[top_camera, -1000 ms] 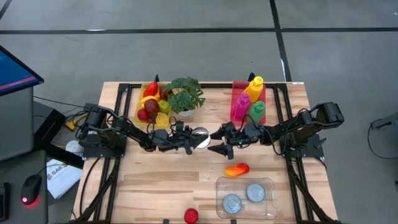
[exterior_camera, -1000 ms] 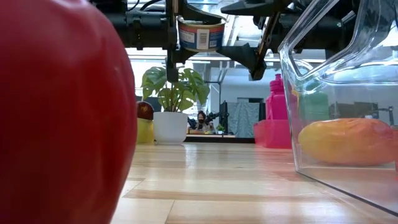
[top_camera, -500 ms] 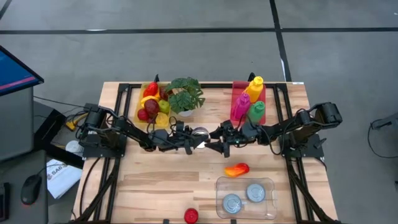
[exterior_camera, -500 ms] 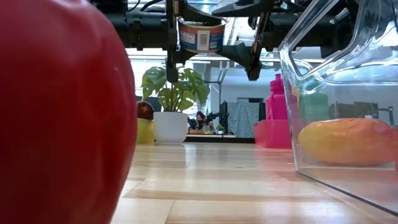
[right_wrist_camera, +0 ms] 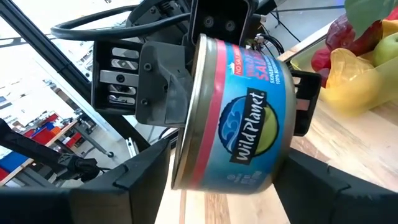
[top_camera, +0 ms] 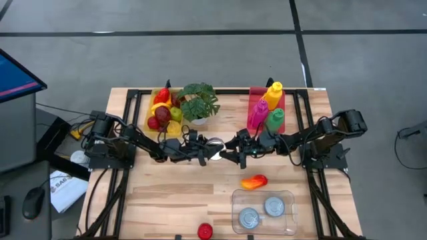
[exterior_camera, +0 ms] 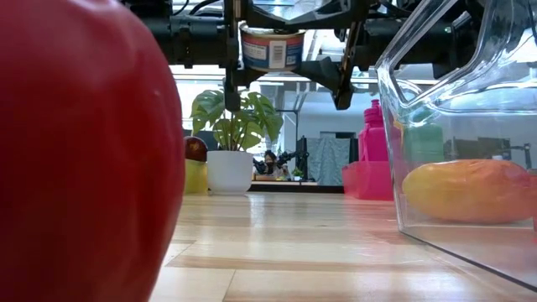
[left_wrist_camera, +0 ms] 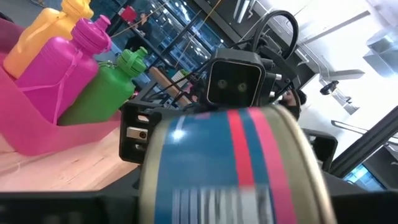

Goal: Pick & Place Food Item
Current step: Put the blue pink tuna can into the transparent bin

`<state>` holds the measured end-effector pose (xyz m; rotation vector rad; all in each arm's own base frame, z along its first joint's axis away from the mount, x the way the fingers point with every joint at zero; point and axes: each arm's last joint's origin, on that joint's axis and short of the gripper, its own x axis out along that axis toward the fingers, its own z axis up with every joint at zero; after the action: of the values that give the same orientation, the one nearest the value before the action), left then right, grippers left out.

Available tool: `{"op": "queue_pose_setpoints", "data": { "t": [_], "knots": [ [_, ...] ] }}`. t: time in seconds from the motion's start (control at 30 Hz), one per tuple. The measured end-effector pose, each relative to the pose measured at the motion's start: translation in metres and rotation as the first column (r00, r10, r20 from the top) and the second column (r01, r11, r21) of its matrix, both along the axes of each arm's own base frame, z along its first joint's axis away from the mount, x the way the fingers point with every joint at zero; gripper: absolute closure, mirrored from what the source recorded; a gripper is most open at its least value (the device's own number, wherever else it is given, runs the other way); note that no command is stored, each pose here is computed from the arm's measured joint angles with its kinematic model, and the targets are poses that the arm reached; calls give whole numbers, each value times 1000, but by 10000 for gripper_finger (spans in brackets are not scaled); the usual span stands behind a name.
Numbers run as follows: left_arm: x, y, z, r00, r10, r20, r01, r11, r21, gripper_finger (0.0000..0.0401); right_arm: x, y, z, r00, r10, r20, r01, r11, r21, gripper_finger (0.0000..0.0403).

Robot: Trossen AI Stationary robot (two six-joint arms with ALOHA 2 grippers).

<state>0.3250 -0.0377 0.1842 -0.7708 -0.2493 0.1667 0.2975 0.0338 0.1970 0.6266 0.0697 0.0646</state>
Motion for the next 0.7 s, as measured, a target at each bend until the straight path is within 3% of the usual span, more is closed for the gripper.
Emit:
{"op": "queue_pose_setpoints", "data": {
  "t": [0.5, 0.7],
  "knots": [
    [1, 0, -3, 999, -5, -34, 5, 1000, 7, 213, 0, -1, 0, 999, -40, -7, 40, 999, 25, 150],
    [1, 0, -3, 999, -4, -34, 5, 1000, 6, 196, 0, -2, -1, 999, -43, -8, 44, 999, 24, 173]
  ]
}}
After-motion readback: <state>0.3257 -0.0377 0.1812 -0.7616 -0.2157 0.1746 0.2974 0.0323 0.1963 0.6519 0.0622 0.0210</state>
